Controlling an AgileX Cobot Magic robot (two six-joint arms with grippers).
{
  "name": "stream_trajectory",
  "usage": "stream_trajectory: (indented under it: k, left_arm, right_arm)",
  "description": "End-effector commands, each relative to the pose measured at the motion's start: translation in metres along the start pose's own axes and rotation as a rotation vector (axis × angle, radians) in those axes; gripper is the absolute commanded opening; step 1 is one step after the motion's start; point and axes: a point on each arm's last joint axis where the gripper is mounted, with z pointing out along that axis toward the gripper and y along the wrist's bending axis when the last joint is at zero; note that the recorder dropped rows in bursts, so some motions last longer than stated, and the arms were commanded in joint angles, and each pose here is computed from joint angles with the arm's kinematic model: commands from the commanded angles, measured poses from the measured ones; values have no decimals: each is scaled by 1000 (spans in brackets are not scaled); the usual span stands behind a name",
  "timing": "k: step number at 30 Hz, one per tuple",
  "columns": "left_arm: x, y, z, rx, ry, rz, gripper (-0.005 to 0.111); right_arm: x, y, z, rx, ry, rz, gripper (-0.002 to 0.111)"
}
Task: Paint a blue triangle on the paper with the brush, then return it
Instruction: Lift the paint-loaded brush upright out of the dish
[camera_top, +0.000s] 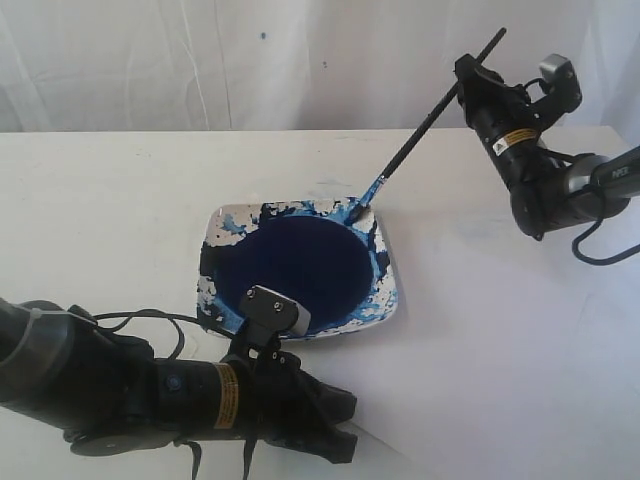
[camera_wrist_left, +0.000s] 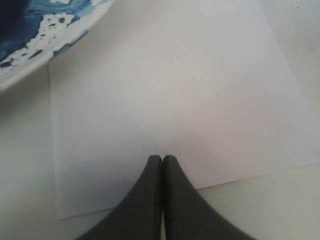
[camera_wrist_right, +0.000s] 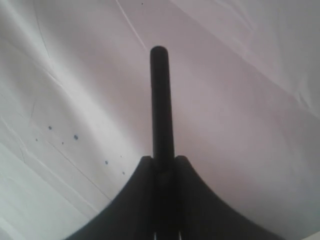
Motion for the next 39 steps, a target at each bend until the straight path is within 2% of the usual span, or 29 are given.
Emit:
stream_trajectory:
  k: [1, 8, 18, 31, 39]
  left_arm:
    - [12, 4, 0, -40, 86, 32, 0]
    - [12, 4, 0, -40, 86, 32, 0]
    - [12, 5, 0, -42, 87, 31, 0]
    - [12, 5, 0, -42, 87, 31, 0]
    - [12, 5, 0, -42, 87, 31, 0]
  right_arm:
    - [-5, -6, 2, 25, -17, -71, 3]
    - [-5, -9, 1, 61, -18, -116, 3]
    - [-11, -2, 2, -12, -75, -119, 3]
    - [-13, 1, 2, -33, -87, -86, 3]
    - [-21, 19, 7, -98, -67, -108, 3]
